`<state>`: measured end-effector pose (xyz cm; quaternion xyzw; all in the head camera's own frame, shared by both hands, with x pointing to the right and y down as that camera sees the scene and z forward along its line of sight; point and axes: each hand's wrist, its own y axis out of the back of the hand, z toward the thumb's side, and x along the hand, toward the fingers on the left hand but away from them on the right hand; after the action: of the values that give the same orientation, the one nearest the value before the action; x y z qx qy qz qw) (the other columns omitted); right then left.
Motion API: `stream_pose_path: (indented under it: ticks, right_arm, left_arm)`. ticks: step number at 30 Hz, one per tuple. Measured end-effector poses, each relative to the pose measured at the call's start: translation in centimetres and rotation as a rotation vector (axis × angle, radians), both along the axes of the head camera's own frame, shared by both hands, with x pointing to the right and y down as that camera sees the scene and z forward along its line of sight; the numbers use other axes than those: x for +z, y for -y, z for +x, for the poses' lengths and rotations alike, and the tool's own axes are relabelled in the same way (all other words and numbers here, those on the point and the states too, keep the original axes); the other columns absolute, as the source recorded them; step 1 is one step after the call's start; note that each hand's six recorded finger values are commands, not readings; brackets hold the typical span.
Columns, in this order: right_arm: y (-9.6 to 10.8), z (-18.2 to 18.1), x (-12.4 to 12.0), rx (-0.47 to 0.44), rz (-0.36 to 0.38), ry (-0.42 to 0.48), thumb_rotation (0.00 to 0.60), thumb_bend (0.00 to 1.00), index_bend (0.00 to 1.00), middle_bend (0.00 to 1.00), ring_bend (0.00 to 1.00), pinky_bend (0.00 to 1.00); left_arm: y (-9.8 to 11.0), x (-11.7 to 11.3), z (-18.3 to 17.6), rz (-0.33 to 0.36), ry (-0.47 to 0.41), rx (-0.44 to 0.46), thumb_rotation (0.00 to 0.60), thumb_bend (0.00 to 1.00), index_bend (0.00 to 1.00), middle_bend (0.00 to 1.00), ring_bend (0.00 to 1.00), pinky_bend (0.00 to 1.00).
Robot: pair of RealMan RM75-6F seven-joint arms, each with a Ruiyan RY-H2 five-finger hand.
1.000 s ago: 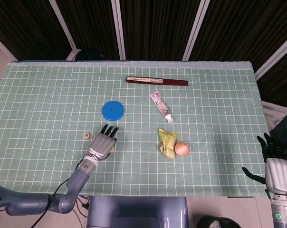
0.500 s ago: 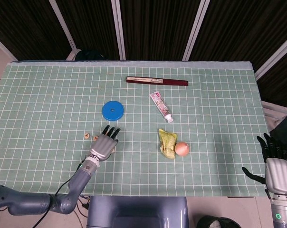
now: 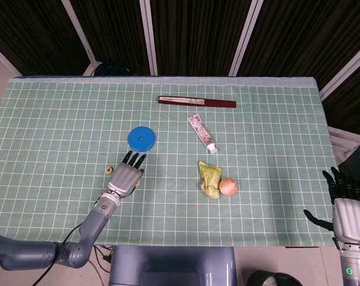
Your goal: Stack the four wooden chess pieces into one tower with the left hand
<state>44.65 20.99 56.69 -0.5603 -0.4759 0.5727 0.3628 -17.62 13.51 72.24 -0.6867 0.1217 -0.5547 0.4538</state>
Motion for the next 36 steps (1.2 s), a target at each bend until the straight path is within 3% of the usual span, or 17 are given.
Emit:
stream_pose_path:
  ticks: [36]
  right_arm:
    - [0.0, 0.0, 0.0, 0.004, -0.003, 0.001, 0.6, 0.23, 0.08, 0.01, 0.0, 0.0]
  left_arm:
    - [0.1, 1.2, -1.7, 0.004, 0.05, 0.006, 0.6, 0.31, 0.49, 0.0, 0.0, 0.0]
